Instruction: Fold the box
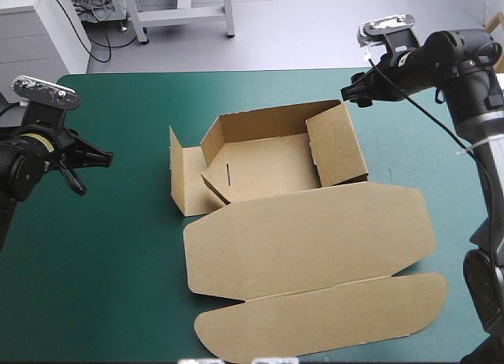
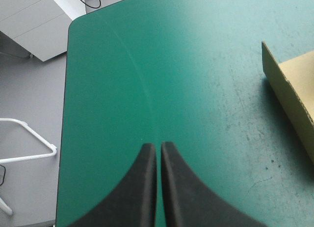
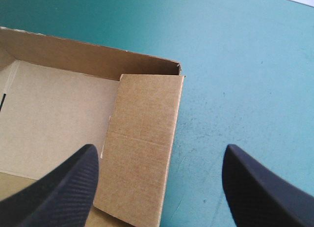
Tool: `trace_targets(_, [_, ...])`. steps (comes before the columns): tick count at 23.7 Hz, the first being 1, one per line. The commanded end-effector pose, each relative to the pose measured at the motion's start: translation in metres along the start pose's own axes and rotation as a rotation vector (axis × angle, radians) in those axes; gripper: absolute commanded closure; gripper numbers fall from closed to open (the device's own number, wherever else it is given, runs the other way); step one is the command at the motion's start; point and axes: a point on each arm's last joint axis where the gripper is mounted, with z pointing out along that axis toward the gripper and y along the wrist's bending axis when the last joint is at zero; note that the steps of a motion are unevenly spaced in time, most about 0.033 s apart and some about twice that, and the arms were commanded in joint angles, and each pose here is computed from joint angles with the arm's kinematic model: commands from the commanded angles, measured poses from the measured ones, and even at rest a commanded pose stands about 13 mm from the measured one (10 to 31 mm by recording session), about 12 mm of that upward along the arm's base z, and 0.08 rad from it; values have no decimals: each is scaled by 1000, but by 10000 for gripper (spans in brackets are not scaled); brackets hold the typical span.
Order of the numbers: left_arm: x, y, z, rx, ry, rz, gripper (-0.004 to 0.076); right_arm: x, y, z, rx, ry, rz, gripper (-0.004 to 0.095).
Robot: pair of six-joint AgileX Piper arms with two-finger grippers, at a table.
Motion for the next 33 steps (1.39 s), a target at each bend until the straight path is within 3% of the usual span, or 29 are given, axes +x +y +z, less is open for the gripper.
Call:
trace_targets(1, [-11,5,-15,-14,-121,-14,708,-6,3,-46,26,-141,-9,251])
trace_targets(6, [-11,5,-15,-14,-122,-12,708,-7,0,-33,37,-111,-10,251])
trace_targets(18, [-11,5,-15,-14,-122,-12,708,15,-13,141,-66,231,71,251])
trace_targets(25, [-11,5,-15,-14,-115,-12,708,26,-14,173,-90,296,90,265])
trace_targets(29, [-11,5,-15,-14,-115,-12,708,29,-14,180,-92,311,88,345])
trace_targets(33, [-11,5,-15,-14,-115,-12,708,29,-14,181,-92,313,89,539])
